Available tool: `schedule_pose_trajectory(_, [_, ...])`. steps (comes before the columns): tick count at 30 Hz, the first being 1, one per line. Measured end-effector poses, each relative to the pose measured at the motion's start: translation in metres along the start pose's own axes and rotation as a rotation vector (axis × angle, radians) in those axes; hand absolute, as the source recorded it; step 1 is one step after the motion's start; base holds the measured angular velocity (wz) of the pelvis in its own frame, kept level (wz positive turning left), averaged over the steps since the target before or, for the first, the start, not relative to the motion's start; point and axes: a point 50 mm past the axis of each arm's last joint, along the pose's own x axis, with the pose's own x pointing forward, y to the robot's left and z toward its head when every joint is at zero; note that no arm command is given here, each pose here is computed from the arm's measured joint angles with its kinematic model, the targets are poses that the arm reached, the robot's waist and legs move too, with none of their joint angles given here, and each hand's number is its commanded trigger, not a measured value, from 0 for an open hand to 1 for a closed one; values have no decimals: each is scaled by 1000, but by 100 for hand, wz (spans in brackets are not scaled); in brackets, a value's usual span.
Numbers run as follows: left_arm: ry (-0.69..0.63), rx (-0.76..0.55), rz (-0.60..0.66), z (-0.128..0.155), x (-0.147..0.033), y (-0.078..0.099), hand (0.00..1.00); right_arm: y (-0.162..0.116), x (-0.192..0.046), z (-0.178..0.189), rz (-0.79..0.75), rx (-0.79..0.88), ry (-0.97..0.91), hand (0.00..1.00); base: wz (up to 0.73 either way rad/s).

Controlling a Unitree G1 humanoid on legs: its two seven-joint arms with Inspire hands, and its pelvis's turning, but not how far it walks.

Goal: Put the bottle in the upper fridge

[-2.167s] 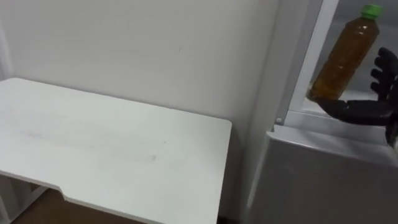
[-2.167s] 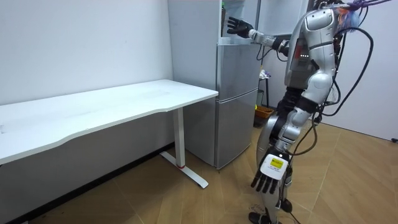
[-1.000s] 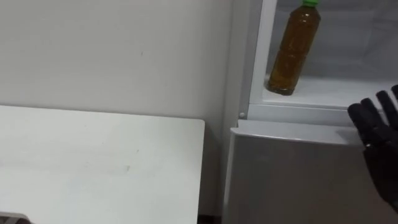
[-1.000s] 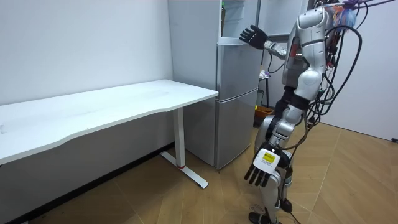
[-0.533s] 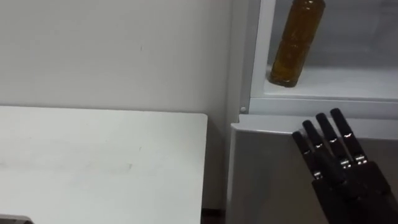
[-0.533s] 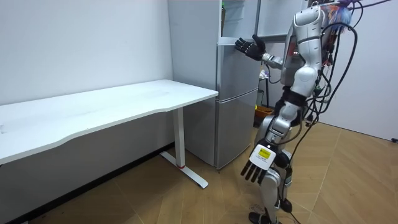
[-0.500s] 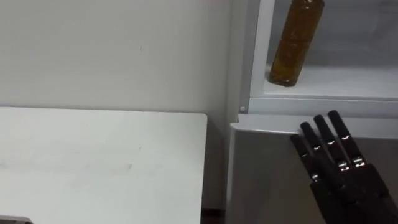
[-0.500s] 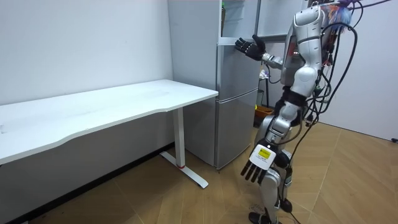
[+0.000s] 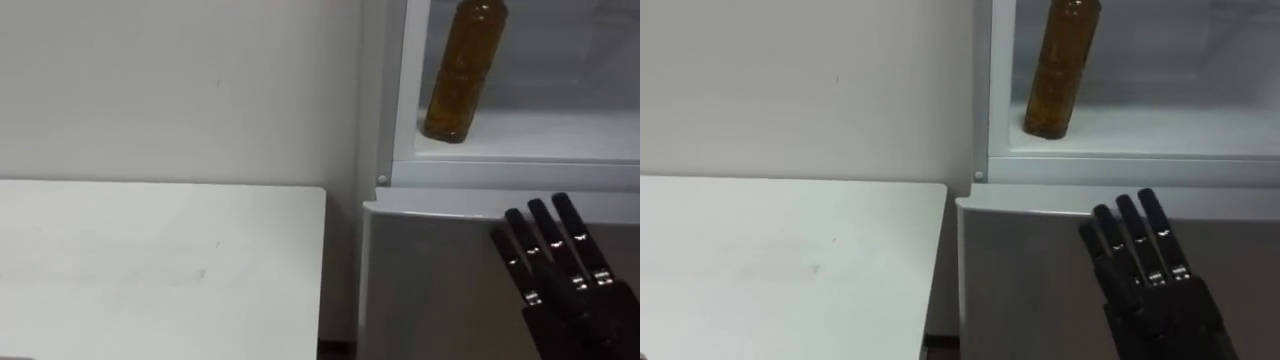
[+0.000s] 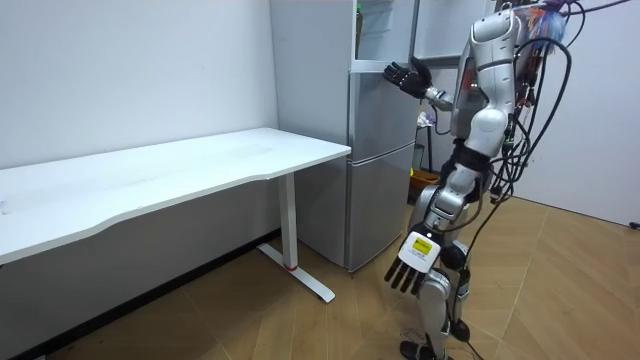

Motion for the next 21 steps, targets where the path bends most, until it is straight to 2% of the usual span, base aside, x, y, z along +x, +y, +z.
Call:
schedule_pose_trajectory(5, [10, -2, 26, -5, -1, 2, 0, -29, -14, -1, -179, -4, 5, 0, 2])
schedule_pose_trajectory(7, [11, -4, 27, -6, -2, 3, 0, -44, -28, 2, -302, -8, 0, 0, -4])
schedule_pose_trajectory(21, [-21, -29, 41, 1, 0, 4, 0, -94, -69, 33, -794, 77, -212, 0, -1])
